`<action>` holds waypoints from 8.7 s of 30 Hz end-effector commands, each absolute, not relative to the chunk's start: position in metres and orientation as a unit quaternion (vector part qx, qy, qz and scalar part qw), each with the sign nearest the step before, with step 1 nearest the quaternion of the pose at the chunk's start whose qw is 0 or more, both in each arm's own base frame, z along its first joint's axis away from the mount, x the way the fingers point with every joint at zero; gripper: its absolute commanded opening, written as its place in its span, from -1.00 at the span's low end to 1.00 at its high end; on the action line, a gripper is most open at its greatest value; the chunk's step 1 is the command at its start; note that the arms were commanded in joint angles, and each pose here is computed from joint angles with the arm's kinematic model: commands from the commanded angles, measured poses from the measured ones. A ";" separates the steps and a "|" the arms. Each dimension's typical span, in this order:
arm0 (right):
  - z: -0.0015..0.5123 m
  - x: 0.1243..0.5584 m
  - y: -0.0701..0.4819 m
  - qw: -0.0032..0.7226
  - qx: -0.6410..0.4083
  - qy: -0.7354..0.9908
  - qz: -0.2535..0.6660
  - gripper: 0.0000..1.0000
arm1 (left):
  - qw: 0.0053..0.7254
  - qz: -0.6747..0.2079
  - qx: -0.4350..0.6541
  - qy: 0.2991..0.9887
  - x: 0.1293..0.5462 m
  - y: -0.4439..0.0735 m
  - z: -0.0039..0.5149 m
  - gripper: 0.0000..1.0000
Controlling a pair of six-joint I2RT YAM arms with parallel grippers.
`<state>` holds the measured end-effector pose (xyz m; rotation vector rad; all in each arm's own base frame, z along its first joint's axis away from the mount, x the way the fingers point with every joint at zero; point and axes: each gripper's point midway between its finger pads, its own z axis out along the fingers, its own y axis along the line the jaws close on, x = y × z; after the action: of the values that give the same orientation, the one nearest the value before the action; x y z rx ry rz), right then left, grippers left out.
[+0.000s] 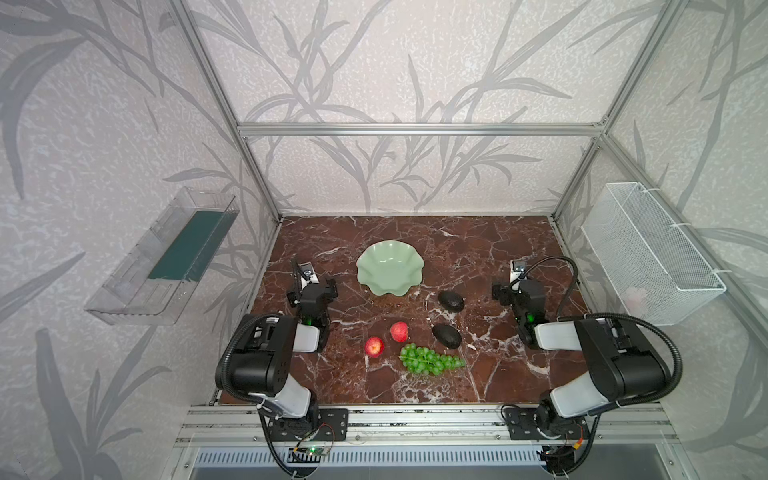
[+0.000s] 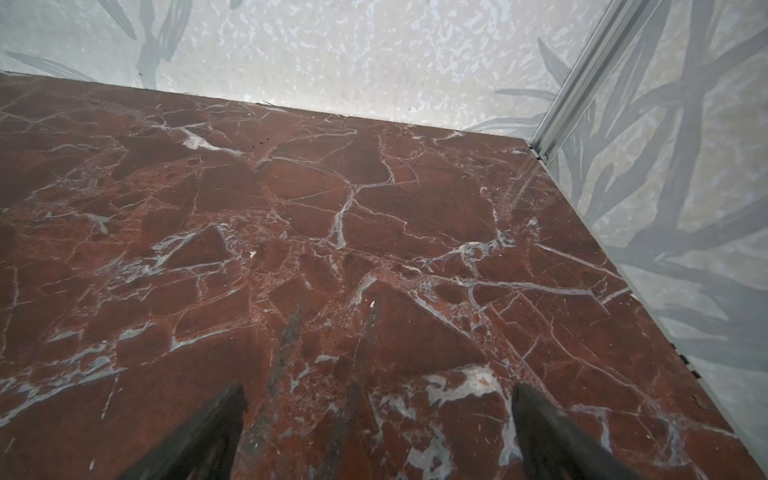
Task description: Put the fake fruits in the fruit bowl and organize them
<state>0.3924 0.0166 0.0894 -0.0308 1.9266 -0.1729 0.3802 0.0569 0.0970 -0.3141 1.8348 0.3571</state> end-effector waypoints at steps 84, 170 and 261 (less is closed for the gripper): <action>0.067 0.348 0.217 0.241 -0.266 0.927 0.106 0.69 | 0.547 -0.081 -0.253 0.794 0.334 0.018 0.243 0.93; 0.208 0.362 0.244 0.413 -0.113 0.881 0.200 0.93 | 0.153 -0.135 -0.100 0.974 0.208 -0.141 0.054 0.84; 0.044 0.224 0.234 0.194 -0.198 0.954 0.116 0.73 | 0.540 -0.069 -0.180 0.819 0.367 -0.052 0.281 0.88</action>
<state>0.2180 0.2303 0.0446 -0.5715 2.6881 0.3458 0.3759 -0.0756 0.2741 -0.3577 2.0327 -0.2409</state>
